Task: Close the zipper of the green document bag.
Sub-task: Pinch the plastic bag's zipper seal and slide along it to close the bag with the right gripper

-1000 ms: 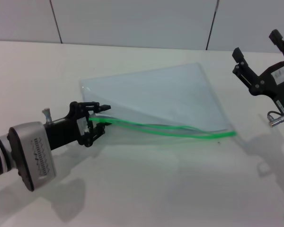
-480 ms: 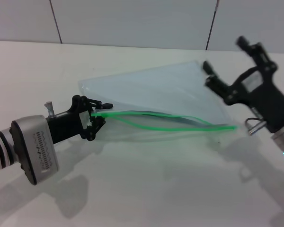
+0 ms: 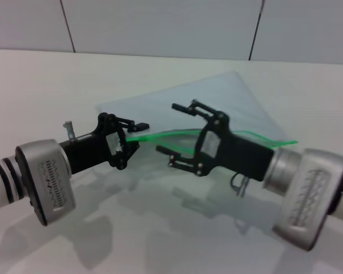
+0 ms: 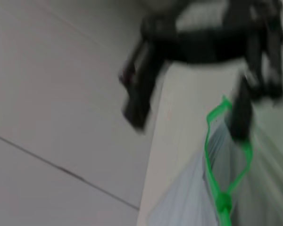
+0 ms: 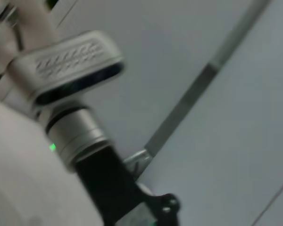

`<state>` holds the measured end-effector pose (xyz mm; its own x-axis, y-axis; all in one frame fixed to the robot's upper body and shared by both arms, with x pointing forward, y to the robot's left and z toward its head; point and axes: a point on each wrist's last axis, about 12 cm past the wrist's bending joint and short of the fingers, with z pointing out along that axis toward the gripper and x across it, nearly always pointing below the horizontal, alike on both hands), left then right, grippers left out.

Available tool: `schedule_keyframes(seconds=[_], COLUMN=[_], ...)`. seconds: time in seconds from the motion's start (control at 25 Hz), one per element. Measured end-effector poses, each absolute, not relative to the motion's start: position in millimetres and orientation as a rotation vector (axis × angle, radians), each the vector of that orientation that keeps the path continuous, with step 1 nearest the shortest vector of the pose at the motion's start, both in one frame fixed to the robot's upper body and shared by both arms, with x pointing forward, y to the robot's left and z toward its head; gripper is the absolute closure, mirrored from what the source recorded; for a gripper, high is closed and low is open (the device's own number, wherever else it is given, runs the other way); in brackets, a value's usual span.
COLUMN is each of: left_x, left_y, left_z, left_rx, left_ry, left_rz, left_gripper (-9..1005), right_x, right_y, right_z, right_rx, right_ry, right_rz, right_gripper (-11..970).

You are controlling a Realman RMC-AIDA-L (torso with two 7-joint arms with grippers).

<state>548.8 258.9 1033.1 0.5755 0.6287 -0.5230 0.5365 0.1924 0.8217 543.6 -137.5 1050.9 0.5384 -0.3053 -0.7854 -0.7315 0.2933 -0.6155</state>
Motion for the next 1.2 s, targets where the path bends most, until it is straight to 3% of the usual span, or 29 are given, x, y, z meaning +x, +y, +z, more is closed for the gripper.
schedule_keyframes(seconds=[0.28, 0.84, 1.0, 1.2], left_x=[551, 546, 545, 545], left_y=[252, 246, 247, 247], left_z=[1036, 1037, 1036, 1036], left_rx=[1.457, 1.456, 1.454, 1.454], left_ry=[1.026, 0.996, 0.996, 0.996], left_rz=[0.065, 0.034, 0.032, 0.033], left_gripper=[939, 934, 933, 931], right_x=[541, 545, 544, 543], right_y=[-120, -119, -120, -120], right_z=[1047, 1045, 1044, 1044], right_rx=[-1.404, -1.438, -1.440, -1.442], right_ry=[0.946, 0.934, 0.933, 0.935], right_rz=[0.249, 0.181, 0.180, 0.180], right_gripper=[176, 494, 658, 737])
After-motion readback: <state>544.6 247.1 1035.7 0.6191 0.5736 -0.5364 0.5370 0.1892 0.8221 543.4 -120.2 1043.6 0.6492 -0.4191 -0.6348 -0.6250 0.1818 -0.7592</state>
